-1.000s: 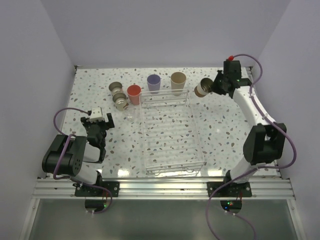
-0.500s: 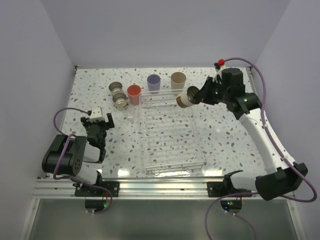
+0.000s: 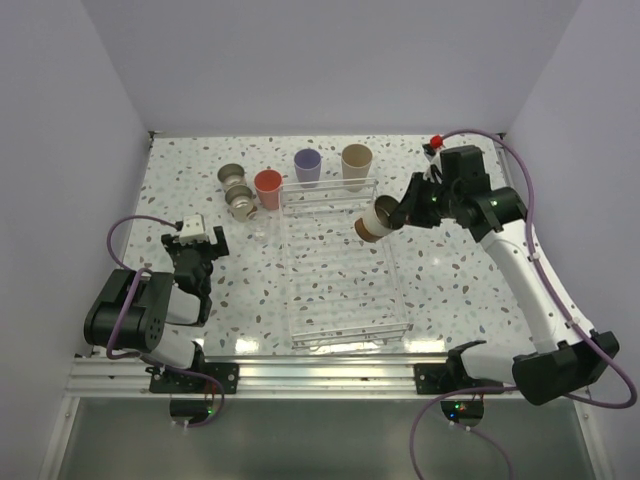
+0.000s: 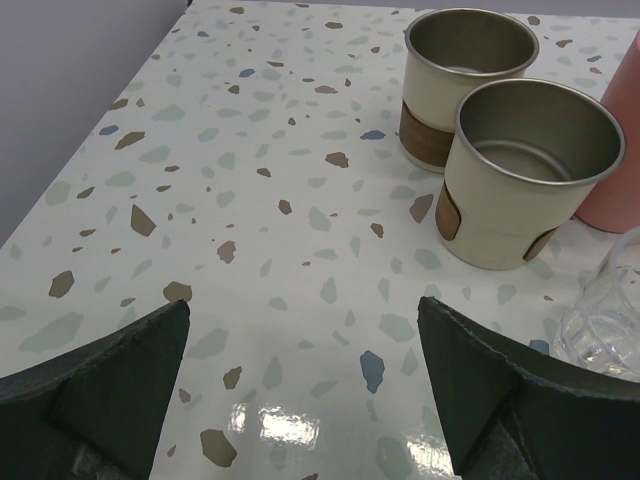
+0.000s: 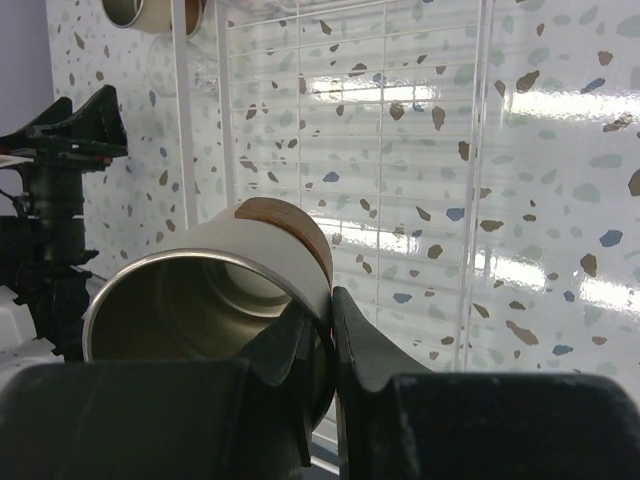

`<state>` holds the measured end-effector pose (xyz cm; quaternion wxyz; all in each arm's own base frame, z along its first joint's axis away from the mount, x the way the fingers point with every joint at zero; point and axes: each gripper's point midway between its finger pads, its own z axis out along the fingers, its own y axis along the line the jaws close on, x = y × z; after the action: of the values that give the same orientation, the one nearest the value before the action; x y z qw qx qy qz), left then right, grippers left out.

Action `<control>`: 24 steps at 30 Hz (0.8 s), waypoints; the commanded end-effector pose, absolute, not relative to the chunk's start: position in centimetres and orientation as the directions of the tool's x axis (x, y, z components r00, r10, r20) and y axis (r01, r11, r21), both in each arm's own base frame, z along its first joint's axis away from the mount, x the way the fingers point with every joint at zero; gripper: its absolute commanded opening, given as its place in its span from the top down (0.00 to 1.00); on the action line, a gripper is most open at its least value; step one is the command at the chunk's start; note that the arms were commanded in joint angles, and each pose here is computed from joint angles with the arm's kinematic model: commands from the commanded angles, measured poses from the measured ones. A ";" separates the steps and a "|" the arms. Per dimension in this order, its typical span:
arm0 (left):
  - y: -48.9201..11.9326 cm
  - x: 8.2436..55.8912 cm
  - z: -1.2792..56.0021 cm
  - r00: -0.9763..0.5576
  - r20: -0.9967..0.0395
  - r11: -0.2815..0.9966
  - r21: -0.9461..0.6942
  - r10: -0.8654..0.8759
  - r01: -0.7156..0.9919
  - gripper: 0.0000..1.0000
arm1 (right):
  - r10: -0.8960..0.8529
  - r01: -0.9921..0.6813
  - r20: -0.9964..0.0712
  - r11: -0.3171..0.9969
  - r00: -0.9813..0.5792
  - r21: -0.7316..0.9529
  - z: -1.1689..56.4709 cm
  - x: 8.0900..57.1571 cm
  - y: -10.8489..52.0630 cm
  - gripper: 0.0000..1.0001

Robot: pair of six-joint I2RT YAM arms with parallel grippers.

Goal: Load the cups into the dish rack

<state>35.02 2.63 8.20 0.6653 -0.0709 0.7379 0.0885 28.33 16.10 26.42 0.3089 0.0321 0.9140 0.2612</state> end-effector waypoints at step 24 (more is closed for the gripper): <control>5.8 33.3 19.1 -0.379 -0.812 0.841 -0.232 -0.444 -0.489 0.00 | 0.201 -0.300 -0.603 0.722 -0.772 0.624 33.0 26.6 20.8 1.00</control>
<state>35.78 7.36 21.61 0.5739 -0.2510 0.7754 0.0804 25.81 18.25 28.40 0.3061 -0.0120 0.9052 0.2947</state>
